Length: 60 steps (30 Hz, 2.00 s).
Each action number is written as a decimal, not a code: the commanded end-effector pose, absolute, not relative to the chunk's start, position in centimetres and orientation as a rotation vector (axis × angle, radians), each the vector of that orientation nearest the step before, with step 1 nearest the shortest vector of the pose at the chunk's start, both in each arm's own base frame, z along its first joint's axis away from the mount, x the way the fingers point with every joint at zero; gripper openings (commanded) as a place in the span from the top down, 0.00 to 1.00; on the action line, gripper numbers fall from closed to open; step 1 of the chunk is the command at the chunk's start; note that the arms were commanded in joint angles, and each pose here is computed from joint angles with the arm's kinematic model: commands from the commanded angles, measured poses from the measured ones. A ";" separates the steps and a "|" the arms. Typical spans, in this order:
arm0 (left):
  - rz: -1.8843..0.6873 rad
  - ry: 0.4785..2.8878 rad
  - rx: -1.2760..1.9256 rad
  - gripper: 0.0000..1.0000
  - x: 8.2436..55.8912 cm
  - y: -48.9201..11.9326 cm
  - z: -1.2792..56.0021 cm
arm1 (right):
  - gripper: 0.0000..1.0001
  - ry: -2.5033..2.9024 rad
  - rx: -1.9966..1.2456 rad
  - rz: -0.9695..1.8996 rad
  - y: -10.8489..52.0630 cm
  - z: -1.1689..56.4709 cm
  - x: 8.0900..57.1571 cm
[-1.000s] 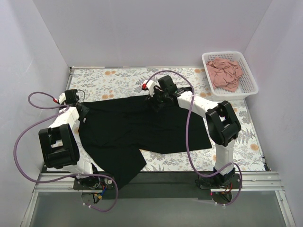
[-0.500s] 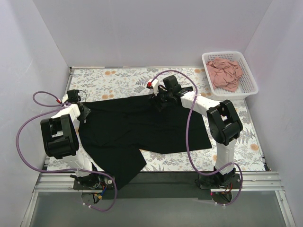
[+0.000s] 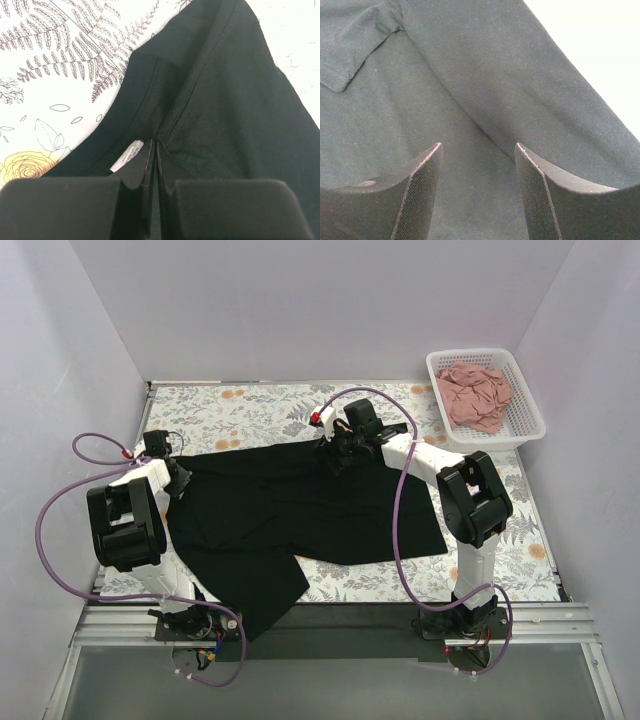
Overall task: Fold and stack the t-shirts
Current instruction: Fold the tshirt
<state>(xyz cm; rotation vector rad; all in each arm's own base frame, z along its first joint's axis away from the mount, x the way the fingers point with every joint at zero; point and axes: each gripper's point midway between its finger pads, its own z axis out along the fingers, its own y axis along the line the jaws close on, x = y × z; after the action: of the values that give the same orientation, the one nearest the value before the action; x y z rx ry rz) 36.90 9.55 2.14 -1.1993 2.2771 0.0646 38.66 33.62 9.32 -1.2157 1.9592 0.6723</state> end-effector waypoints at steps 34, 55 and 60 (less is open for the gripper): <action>0.293 2.275 -1.367 0.97 32.8 11.8 3.9 | 0.34 2.023 -1.034 0.592 30.6 9.9 42.2; -0.016 2.089 -1.317 0.70 41.5 12.0 8.5 | 0.47 2.226 -0.398 0.520 19.3 8.2 53.6; 0.032 2.122 -1.348 0.75 43.0 12.9 5.1 | 0.47 2.267 -0.317 0.582 18.6 6.0 55.1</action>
<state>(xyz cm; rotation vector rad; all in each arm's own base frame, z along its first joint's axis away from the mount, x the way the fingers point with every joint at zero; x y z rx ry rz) 41.53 12.45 5.07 -1.3606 2.1388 0.0323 53.52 18.45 4.99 -0.3836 2.2962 0.5259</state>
